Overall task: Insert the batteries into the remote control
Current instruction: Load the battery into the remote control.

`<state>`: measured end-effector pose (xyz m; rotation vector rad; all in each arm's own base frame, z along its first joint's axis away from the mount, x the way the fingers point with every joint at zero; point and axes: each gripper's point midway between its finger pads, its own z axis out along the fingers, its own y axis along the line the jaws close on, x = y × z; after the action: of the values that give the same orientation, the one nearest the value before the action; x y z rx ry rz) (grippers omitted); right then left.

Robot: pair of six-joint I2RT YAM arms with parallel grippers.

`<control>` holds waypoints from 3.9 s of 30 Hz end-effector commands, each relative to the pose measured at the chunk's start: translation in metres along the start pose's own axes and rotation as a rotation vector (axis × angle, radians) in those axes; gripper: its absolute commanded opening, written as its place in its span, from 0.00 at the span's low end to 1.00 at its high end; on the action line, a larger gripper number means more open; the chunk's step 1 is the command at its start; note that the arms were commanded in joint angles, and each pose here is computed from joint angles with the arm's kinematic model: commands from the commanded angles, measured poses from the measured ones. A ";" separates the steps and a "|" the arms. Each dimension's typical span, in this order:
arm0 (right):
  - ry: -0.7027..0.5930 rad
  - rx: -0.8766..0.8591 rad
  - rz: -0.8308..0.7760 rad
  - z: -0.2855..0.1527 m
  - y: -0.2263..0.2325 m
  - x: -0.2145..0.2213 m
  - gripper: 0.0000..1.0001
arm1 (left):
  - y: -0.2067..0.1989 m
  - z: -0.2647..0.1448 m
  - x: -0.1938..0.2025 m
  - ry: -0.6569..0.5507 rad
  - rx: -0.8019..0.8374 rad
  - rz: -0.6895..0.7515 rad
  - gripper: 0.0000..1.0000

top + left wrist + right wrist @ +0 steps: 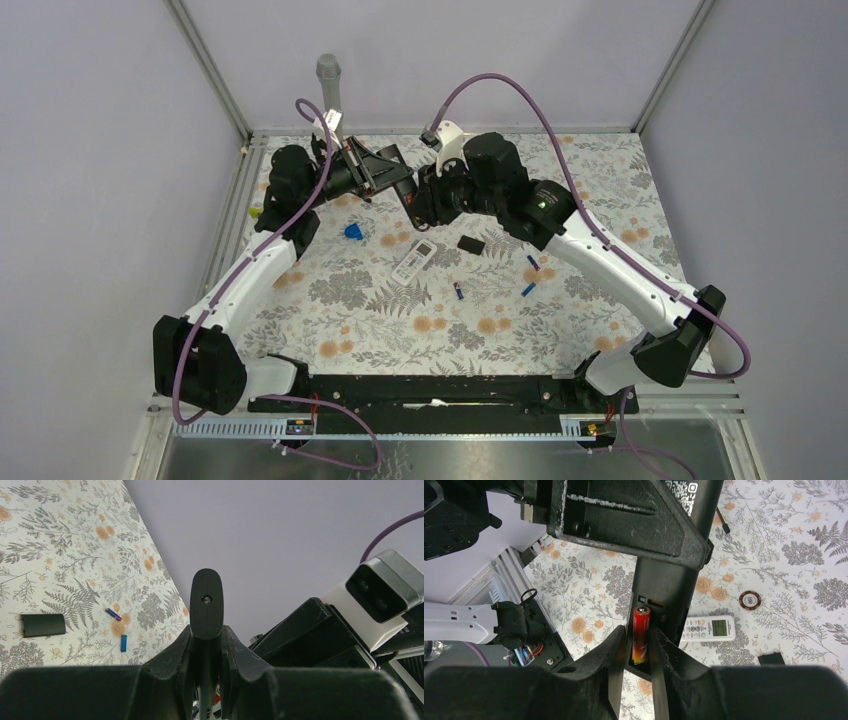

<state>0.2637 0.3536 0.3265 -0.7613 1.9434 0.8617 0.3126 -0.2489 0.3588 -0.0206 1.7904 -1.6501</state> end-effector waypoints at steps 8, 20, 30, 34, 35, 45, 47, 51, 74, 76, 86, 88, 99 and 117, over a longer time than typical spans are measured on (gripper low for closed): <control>-0.021 0.035 0.030 -0.004 -0.001 -0.017 0.44 | -0.032 -0.006 -0.009 -0.052 0.082 0.105 0.00; -0.065 0.019 0.075 -0.024 0.013 -0.043 0.80 | -0.031 -0.006 -0.008 -0.048 0.088 0.142 0.00; -0.161 0.072 0.192 -0.035 0.006 -0.058 1.00 | -0.051 -0.009 -0.012 -0.080 0.178 0.158 0.00; -0.184 0.077 0.314 -0.037 0.003 -0.063 1.00 | -0.058 -0.011 -0.015 -0.103 0.201 0.164 0.00; -0.181 0.072 0.351 -0.036 0.002 -0.063 0.99 | -0.060 -0.012 -0.016 -0.111 0.201 0.167 0.00; -0.228 -0.230 0.709 -0.027 0.008 -0.079 1.00 | -0.073 -0.019 -0.023 -0.178 0.239 0.172 0.00; -0.224 -0.251 0.738 -0.027 0.009 -0.078 1.00 | -0.073 -0.019 -0.024 -0.186 0.238 0.174 0.00; -0.222 -0.306 0.760 -0.025 0.012 -0.078 0.97 | -0.074 -0.019 -0.026 -0.198 0.237 0.174 0.00; -0.126 -0.388 0.749 -0.016 0.022 -0.061 0.54 | -0.068 -0.016 -0.039 -0.240 0.162 0.139 0.00; -0.123 -0.385 0.744 -0.016 0.022 -0.060 0.53 | -0.067 -0.016 -0.039 -0.240 0.160 0.137 0.00; -0.101 -0.363 0.734 -0.013 0.019 -0.054 0.48 | -0.071 -0.016 -0.040 -0.245 0.167 0.127 0.00; -0.099 -0.360 0.737 -0.012 0.019 -0.053 0.47 | -0.071 -0.017 -0.041 -0.249 0.164 0.124 0.00; -0.068 -0.350 0.758 -0.008 0.016 -0.038 0.44 | -0.084 -0.016 -0.046 -0.252 0.186 0.102 0.00; -0.120 -0.304 0.624 0.006 -0.001 -0.021 0.43 | -0.117 -0.019 -0.062 -0.200 0.284 -0.130 0.00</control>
<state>0.2788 0.3627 0.3633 -0.1536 1.9745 1.6402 0.3211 -0.2374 0.4067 -0.2501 1.6567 -1.7758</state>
